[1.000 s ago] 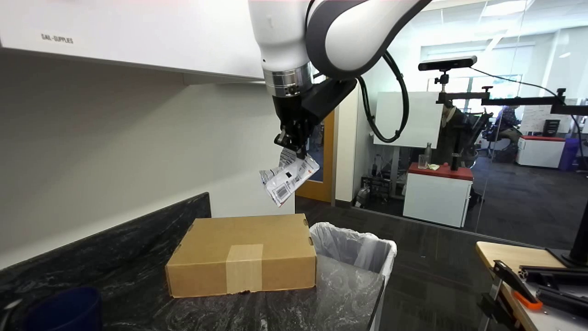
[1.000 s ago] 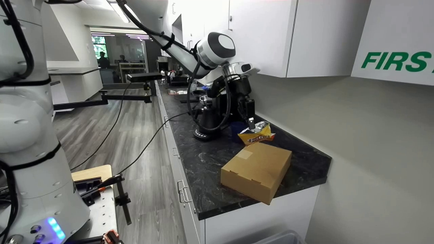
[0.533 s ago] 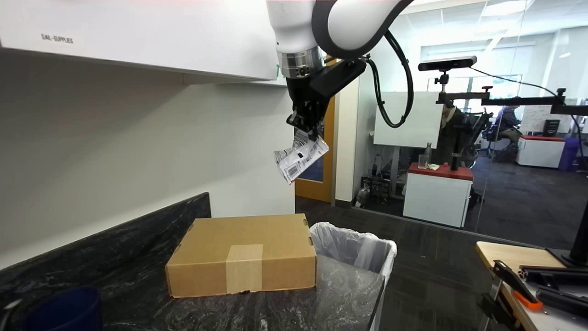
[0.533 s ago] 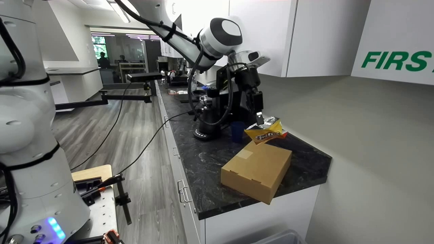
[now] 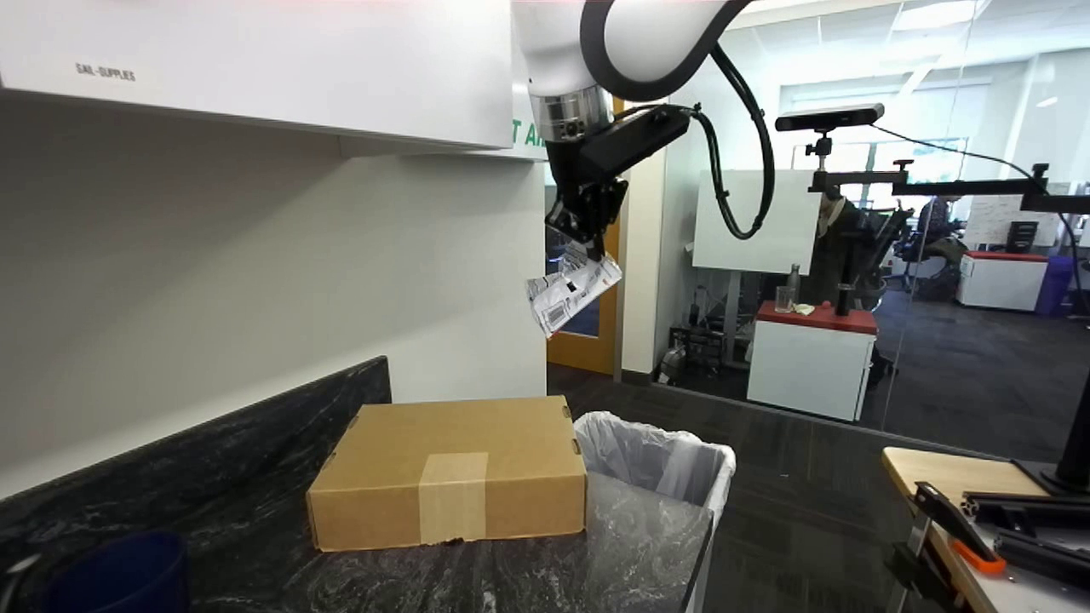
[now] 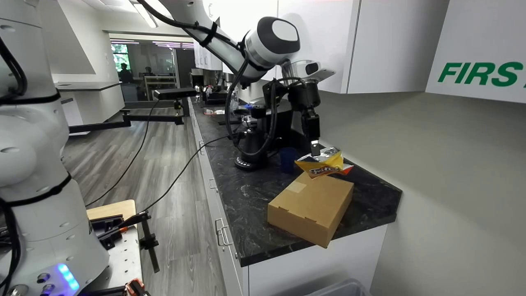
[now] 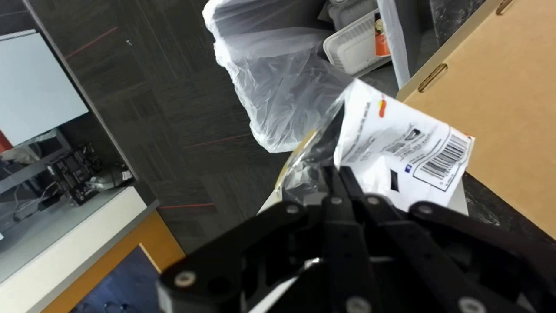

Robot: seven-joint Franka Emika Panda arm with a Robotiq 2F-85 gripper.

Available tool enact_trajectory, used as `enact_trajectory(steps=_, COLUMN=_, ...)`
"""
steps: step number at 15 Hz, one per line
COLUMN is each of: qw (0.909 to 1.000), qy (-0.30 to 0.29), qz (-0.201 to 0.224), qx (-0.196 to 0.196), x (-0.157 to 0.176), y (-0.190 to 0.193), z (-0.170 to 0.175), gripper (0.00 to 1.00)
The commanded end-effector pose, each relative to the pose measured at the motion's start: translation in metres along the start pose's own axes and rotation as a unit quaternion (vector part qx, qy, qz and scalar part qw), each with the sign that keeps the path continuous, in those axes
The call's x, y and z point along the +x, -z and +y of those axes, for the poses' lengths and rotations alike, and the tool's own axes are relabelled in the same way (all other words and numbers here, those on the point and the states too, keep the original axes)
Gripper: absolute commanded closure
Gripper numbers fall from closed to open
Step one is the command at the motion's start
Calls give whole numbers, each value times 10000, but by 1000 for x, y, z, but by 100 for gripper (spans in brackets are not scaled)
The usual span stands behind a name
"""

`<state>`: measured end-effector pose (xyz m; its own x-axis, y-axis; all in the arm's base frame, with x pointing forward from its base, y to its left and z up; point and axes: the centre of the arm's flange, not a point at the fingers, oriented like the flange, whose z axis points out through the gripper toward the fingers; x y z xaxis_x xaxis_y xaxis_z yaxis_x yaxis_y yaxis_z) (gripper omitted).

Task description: Throw the paper, can, and packet in the bin

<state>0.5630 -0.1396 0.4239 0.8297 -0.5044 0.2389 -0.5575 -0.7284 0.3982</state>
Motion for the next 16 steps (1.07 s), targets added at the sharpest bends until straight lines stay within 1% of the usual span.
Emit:
enact_trajectory(steps=1, qw=9977, qy=-483, qz=-346, qx=334, x=-2, y=-1, z=18, gripper=99)
enact_trajectory(steps=3, qw=9957, qy=-674, qz=-475, qx=426, x=-1, y=-4, z=23, gripper=99)
enact_trajectory(steps=6, qw=9930, qy=-926, qz=-572, qx=461, x=3, y=-10, z=33, gripper=99)
enact_trajectory(steps=8, qw=9911, qy=-1128, qz=-603, qx=355, x=11, y=-23, z=33, gripper=99)
enact_trajectory(steps=12, qw=9843, qy=-1645, qz=-616, qx=192, x=22, y=-32, z=67, gripper=99)
enact_trajectory(steps=16, qw=9751, qy=-2111, qz=-676, qx=122, x=30, y=-46, z=99, gripper=99)
